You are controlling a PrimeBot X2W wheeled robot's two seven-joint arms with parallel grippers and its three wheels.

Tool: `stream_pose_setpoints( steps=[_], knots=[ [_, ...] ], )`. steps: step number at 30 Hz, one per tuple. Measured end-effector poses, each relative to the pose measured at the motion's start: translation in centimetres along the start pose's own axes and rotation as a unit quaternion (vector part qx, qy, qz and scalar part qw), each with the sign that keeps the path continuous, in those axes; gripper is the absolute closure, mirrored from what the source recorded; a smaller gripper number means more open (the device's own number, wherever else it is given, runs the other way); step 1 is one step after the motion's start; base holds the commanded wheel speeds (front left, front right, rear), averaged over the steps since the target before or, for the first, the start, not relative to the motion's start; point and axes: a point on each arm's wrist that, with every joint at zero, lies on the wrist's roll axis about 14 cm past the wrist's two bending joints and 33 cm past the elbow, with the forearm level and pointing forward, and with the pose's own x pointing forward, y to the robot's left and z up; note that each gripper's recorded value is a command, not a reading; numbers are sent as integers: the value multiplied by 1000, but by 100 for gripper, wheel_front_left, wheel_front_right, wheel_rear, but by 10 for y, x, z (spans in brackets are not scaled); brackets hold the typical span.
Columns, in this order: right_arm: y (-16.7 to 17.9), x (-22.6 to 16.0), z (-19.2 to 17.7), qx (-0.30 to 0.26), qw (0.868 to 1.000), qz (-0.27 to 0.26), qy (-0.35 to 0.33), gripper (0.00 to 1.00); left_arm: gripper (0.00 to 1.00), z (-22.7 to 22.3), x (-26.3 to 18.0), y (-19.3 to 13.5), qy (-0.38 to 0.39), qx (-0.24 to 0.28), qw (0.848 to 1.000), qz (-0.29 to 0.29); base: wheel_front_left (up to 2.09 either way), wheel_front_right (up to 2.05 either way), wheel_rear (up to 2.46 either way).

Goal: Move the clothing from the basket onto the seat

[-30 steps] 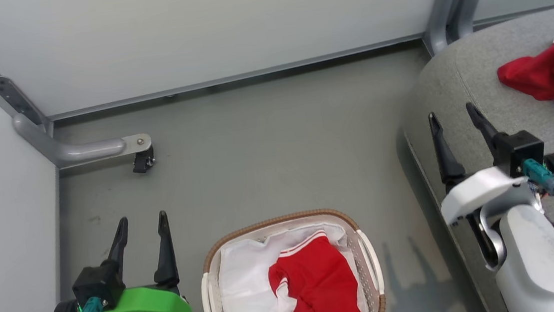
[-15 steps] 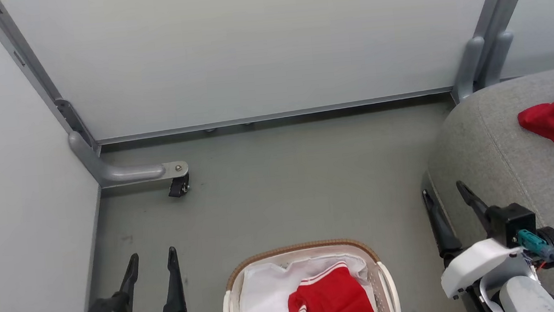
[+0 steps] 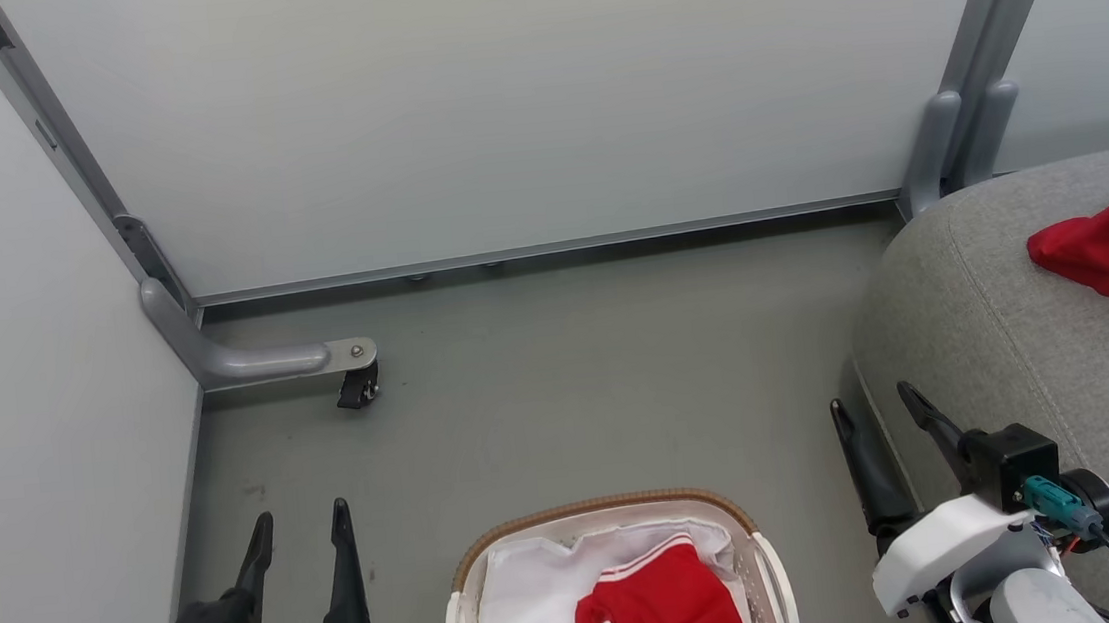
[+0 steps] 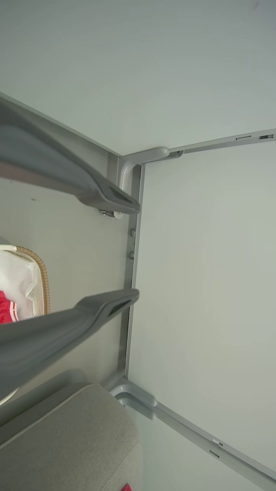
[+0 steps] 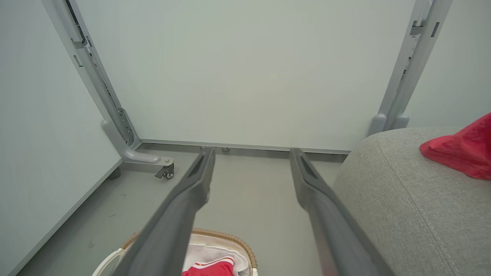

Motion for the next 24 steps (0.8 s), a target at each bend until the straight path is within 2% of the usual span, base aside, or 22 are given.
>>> stream_pose_setpoints(
  steps=[24],
  knots=[
    [-5,-2,-2,1,1000,-8,3,0,0,-7,4,-9,11,2,1000,-16,0,0,0]
  ],
)
